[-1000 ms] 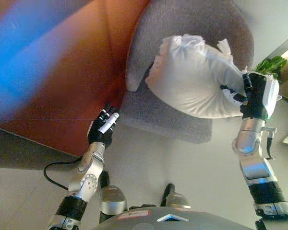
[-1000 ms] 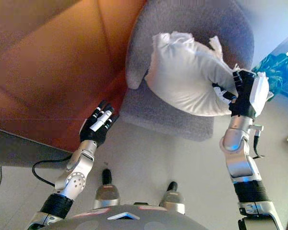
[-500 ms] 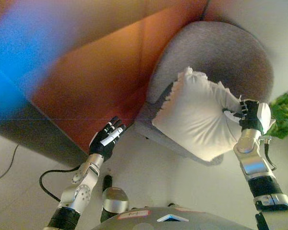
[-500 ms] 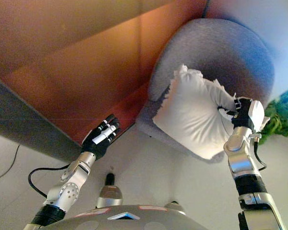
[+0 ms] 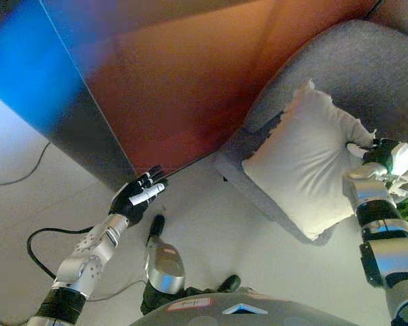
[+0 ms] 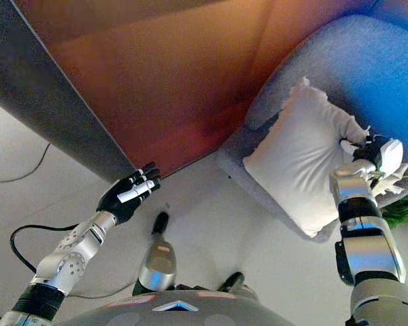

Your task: Pick up the pillow and put it on the sofa.

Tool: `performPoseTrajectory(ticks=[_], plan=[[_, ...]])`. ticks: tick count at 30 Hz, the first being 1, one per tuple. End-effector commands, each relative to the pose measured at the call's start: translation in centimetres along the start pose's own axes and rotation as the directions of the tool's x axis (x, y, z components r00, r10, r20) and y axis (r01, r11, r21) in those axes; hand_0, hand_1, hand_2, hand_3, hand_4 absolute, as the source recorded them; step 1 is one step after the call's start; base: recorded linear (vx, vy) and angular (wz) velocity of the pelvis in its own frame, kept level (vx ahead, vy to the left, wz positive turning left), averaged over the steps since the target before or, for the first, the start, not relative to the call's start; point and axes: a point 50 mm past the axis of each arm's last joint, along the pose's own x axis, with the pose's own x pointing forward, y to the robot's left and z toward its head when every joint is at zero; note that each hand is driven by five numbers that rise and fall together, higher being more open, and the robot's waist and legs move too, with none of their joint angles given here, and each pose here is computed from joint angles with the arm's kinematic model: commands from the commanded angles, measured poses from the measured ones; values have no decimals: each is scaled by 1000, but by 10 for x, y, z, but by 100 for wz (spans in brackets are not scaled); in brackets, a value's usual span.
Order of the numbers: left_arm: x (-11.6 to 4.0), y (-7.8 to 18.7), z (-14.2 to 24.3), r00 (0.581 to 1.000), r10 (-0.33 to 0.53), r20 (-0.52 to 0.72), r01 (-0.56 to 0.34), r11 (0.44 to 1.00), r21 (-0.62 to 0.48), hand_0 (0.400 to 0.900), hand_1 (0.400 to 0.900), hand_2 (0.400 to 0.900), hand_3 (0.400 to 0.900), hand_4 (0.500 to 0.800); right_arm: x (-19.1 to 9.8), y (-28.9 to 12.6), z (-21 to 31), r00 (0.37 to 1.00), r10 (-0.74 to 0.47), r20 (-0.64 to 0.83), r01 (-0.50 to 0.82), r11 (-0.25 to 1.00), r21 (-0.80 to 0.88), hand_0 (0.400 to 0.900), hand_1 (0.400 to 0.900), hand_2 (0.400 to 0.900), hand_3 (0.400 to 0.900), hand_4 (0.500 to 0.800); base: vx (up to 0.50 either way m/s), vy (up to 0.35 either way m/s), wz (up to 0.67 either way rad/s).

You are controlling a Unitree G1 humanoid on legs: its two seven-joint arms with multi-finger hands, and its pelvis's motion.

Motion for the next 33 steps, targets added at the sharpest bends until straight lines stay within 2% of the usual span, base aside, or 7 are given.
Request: performPoseTrajectory(ticks=[1, 8, 15, 21, 23, 29, 33], plan=[[11, -36, 69, 939, -227, 258, 193, 970, 151, 900, 900, 900, 900, 800, 11, -72, 113, 919, -290, 267, 224, 942, 250, 900, 900, 900, 900, 800, -51, -15, -9], [9, -40, 50, 945, -241, 221, 215, 967, 133, 900, 900, 900, 900, 800, 6, -66, 113, 914, -265, 309, 177, 942, 285, 900, 900, 900, 900, 800, 21, 116, -7], [12, -45, 31, 951, -235, 200, 222, 971, 85, 900, 900, 900, 900, 800, -13, -45, 115, 881, -167, 442, 18, 947, 322, 900, 900, 900, 900, 800, -20, 128, -19], [15, -50, 27, 946, -199, 256, 184, 979, 83, 900, 900, 900, 900, 800, -61, -18, 103, 793, -24, 609, -239, 907, 347, 900, 900, 900, 900, 800, -127, 83, -31], [15, -49, 27, 943, -167, 286, 150, 985, 83, 900, 900, 900, 900, 800, -85, -10, 70, 757, 78, 649, -376, 864, 334, 900, 900, 900, 900, 800, -170, 63, -38], [16, -39, 26, 947, -81, 311, 55, 994, 91, 900, 900, 900, 900, 800, -121, 5, -12, 746, 370, 555, -572, 782, 248, 900, 900, 900, 900, 800, -161, 26, -33], [14, -32, 19, 955, -48, 292, 29, 997, 68, 900, 900, 900, 900, 800, -129, 20, -69, 786, 526, 325, -606, 761, 233, 900, 900, 900, 900, 800, -112, 34, -29]])
